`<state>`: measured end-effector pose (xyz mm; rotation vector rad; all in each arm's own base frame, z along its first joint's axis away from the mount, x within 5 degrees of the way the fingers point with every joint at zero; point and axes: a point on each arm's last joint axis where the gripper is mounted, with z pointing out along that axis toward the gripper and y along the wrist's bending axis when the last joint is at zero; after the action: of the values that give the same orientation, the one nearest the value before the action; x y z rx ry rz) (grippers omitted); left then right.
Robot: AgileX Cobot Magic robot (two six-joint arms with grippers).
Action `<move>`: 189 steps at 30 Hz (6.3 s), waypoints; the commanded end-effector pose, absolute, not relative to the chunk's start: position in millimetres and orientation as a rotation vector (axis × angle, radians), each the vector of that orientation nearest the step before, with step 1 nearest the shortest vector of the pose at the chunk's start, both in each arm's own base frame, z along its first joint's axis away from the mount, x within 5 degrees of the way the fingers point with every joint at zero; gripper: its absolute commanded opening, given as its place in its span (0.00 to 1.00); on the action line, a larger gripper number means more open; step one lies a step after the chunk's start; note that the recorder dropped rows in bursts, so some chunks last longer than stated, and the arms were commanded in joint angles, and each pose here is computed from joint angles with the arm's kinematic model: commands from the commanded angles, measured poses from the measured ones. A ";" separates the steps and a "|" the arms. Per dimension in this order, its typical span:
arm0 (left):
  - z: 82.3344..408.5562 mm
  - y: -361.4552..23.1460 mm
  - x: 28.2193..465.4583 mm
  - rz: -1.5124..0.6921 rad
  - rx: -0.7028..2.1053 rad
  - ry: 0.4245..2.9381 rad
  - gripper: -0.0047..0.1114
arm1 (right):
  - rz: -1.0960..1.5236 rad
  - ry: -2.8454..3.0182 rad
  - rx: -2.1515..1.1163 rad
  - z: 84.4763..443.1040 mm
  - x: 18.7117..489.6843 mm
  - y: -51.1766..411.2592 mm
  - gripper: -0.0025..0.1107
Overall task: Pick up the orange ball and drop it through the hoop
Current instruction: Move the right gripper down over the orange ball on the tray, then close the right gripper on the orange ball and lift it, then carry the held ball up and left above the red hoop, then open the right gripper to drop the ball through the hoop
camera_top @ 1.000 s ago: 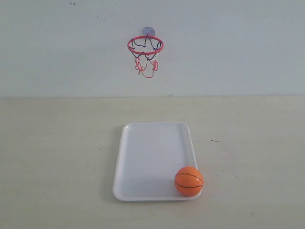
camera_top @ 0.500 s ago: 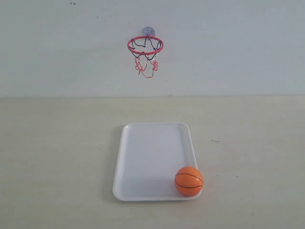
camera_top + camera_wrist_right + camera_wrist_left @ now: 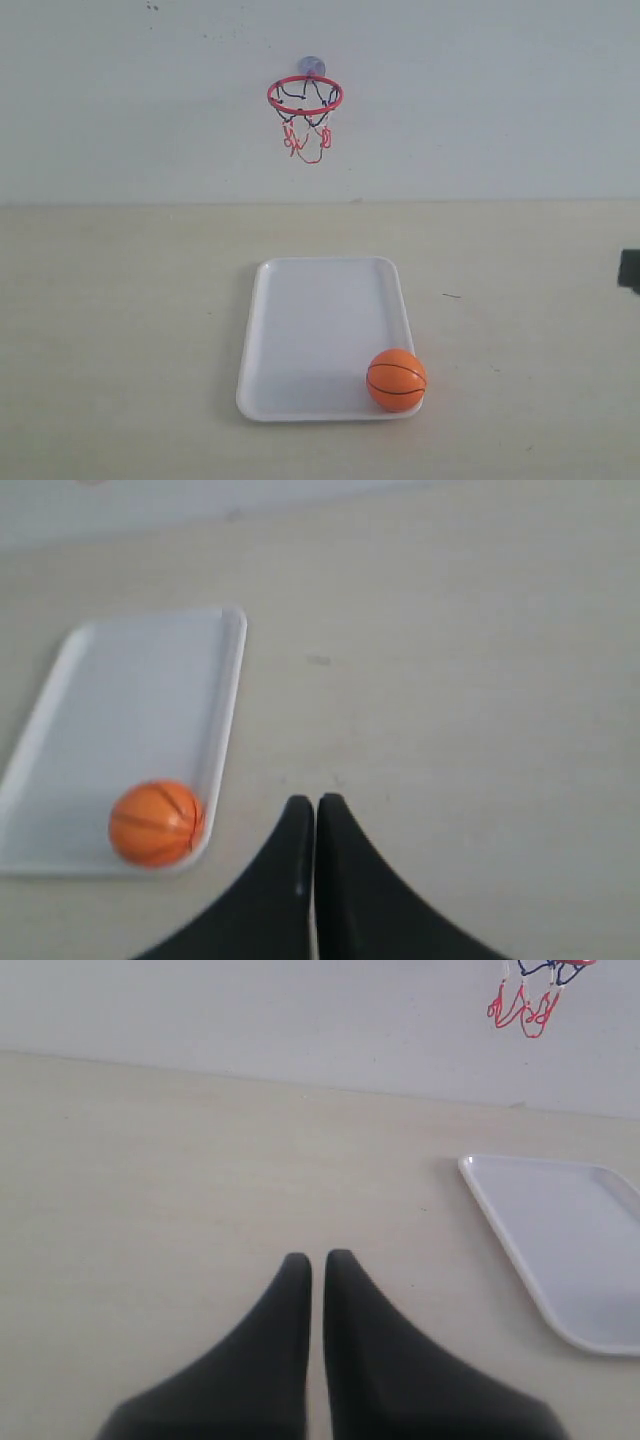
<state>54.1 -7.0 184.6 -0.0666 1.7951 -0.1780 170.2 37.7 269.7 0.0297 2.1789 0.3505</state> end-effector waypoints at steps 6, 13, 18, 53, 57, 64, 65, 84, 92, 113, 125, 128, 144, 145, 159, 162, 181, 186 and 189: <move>186.7 -6.8 54.2 -0.184 -0.077 1.778 0.08 | 0.509 2.666 -0.528 267.8 216.2 75.8 0.02; 186.7 -6.8 54.2 -0.184 -0.077 1.778 0.08 | 0.317 2.689 -0.813 292.7 244.1 136.0 0.02; 186.7 -6.8 54.2 -0.184 -0.077 1.778 0.08 | 0.174 2.810 -0.771 285.7 263.5 168.5 0.08; 186.7 -6.8 54.2 -0.184 -0.077 1.778 0.08 | 0.186 2.936 -0.597 164.1 330.4 213.3 0.61; 186.7 -6.8 54.2 -0.184 -0.077 1.778 0.08 | 0.152 2.956 -0.614 157.6 330.7 212.0 0.61; 186.7 -6.8 54.2 -0.184 -0.077 1.778 0.08 | 0.155 2.995 -0.521 167.7 333.8 214.4 0.01; 186.7 -6.8 54.2 -0.184 -0.077 1.778 0.08 | 0.156 2.995 -0.522 170.2 334.7 215.0 0.02; 186.7 -6.8 54.2 -0.184 -0.077 1.778 0.08 | -0.001 2.467 -0.984 306.4 356.6 212.5 0.02; 186.7 -6.8 54.2 -0.184 -0.077 1.778 0.08 | -0.208 2.411 -0.926 309.7 379.8 178.7 0.02; 186.7 -6.8 54.2 -0.184 -0.077 1.778 0.08 | 0.507 1.740 -0.567 275.0 480.9 160.7 0.02; 186.7 -6.8 54.2 -0.184 -0.077 1.778 0.08 | 0.471 1.544 -0.709 286.7 500.2 171.7 0.02; 186.7 -6.8 54.2 -0.184 -0.077 1.778 0.08 | 0.485 1.542 -0.710 275.3 510.4 175.1 0.02; 186.7 -6.8 54.2 -0.184 -0.077 1.778 0.08 | 0.598 1.382 -0.727 274.8 539.1 201.3 0.02; 186.7 -6.8 54.2 -0.184 -0.077 1.778 0.08 | 0.605 1.381 -0.733 272.7 538.3 206.2 0.02; 186.7 -6.8 54.2 -0.184 -0.077 1.778 0.08 | 0.496 1.431 -0.686 266.8 540.0 220.3 0.02; 186.7 -6.8 54.2 -0.184 -0.077 1.778 0.08 | 0.461 1.450 -0.656 266.0 542.7 217.3 0.02; 186.7 -6.8 54.2 -0.184 -0.077 1.778 0.08 | 0.550 1.476 -0.681 242.5 543.7 223.6 0.02; 186.7 -6.8 54.2 -0.184 -0.077 1.778 0.08 | 0.550 1.476 -0.681 242.5 543.7 223.6 0.02; 186.7 -6.8 54.2 -0.184 -0.077 1.778 0.08 | 0.550 1.476 -0.681 242.5 543.7 223.6 0.02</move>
<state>54.1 -7.0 184.6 -0.0684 1.7951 -0.1795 545.1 223.3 235.0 -0.6828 1.4943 0.5404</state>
